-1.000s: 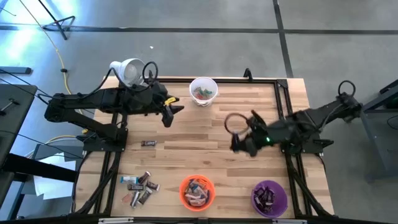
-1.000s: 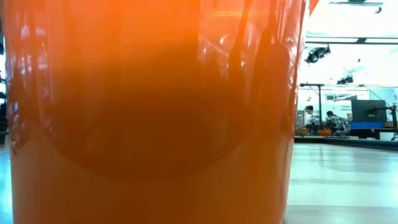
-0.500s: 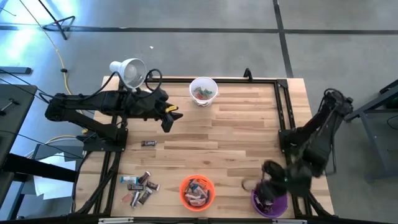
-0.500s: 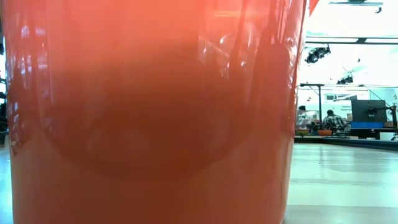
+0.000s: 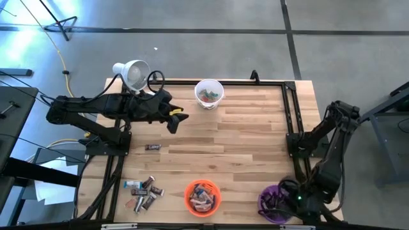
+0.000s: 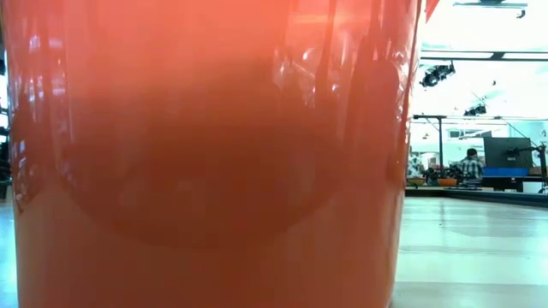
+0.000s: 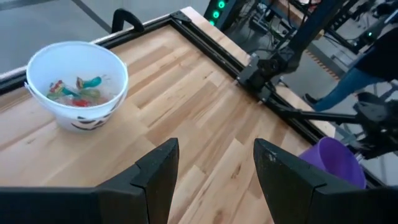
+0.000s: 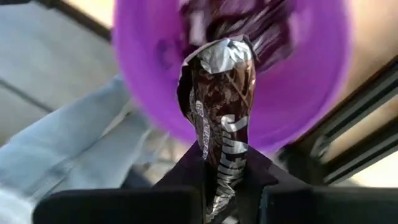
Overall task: Organize candy in baskets
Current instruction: Put the dark brown chocolate bar into the dark purple bucket
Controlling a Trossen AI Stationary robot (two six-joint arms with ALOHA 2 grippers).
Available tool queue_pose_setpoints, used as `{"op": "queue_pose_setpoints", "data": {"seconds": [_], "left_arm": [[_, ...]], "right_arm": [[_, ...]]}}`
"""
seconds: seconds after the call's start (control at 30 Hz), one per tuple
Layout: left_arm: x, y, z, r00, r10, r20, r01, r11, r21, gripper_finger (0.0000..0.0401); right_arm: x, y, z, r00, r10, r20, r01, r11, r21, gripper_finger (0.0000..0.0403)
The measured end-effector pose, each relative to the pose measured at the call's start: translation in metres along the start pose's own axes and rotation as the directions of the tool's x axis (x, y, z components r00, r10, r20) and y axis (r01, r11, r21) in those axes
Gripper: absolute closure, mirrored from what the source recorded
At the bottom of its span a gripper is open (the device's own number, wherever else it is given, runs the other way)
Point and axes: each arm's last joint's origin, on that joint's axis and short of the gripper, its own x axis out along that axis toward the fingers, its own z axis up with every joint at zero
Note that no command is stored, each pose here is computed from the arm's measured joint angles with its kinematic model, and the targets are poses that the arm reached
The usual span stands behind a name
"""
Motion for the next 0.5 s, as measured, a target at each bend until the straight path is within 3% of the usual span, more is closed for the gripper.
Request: {"op": "queue_pose_setpoints", "data": {"seconds": [0.23, 0.5], "left_arm": [[-0.002, -0.005, -0.005, 0.999, -0.027, -0.018, 0.027, 0.999, -0.021, 0.0205], [-0.005, -0.012, -0.01, 0.998, -0.055, -0.036, 0.054, 0.998, -0.03, 0.0205]], "right_arm": [[0.0, -0.004, 0.004, 0.997, -0.025, 0.072, 0.031, 0.997, -0.073, 0.0352], [0.0, -0.008, 0.007, 0.993, -0.072, 0.09, 0.086, 0.983, -0.162, 0.0266]]}}
